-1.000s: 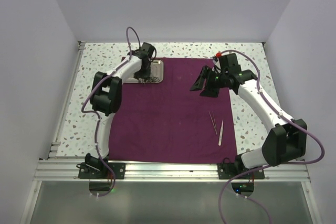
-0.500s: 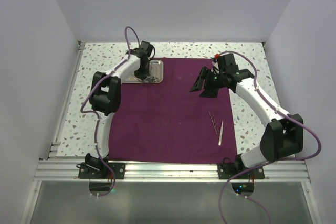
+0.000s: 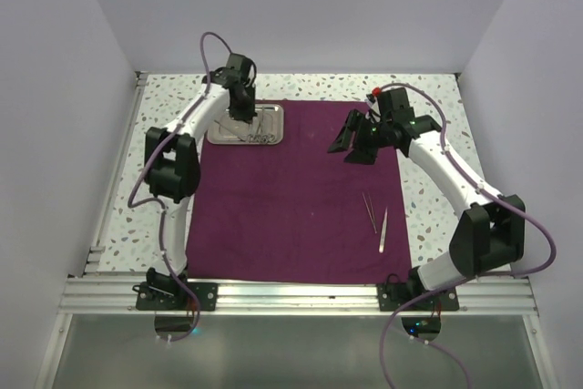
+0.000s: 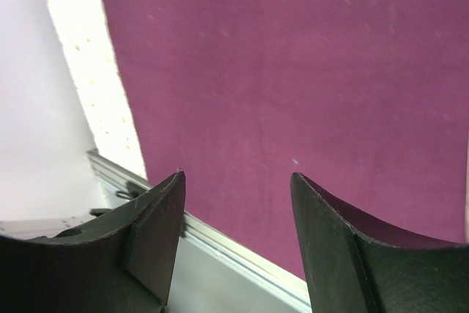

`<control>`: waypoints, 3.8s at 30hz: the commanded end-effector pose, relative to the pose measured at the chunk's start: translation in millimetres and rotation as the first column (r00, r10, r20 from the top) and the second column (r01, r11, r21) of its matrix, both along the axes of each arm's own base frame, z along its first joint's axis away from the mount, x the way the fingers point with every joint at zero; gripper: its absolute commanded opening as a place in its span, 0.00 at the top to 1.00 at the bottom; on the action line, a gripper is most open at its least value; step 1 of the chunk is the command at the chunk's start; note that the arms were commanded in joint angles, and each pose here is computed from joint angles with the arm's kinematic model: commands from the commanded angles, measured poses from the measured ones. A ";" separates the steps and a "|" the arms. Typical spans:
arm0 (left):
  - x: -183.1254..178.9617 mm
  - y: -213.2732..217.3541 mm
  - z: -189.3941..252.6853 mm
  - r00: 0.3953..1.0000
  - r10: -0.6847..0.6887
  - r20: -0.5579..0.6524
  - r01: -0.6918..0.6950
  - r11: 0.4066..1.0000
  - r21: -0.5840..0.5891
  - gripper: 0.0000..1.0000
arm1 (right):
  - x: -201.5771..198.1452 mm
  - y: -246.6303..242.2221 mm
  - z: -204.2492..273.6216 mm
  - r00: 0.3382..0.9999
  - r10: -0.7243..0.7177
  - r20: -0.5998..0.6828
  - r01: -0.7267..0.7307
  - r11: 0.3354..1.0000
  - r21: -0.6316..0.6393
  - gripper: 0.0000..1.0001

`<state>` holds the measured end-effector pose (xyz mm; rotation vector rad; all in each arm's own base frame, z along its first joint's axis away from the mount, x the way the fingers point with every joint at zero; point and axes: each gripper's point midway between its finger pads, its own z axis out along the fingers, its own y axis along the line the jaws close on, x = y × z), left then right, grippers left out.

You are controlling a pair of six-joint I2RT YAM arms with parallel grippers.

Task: Open and lay out the surgical kit
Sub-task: Pick up the medical item from the container, then place the medical item in the surgical kit, then pick up the medical item from the container.

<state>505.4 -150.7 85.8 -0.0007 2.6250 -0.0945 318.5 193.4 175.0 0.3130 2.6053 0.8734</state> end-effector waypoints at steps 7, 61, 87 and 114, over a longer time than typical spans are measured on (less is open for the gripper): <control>-73.0 -120.5 136.0 0.914 -0.321 0.249 0.400 0.602 -0.691 1.00 | 66.4 30.7 85.2 0.980 -0.070 0.187 -0.003 0.932 0.364 0.29; -131.8 -185.1 159.9 0.884 -0.345 0.316 0.460 0.523 -0.718 0.00 | 50.0 11.1 65.5 0.984 0.030 0.173 -0.034 0.999 0.017 1.00; -72.0 -30.7 87.3 0.980 -0.101 0.171 0.154 0.929 -0.335 0.00 | -62.1 -131.0 -119.8 0.980 -0.161 -0.116 0.051 0.770 -0.636 1.00; 51.5 -11.1 -11.2 0.990 -0.044 0.131 0.030 0.994 0.108 0.35 | -45.1 -120.8 -14.6 0.990 -0.129 0.057 0.139 0.821 -0.554 0.35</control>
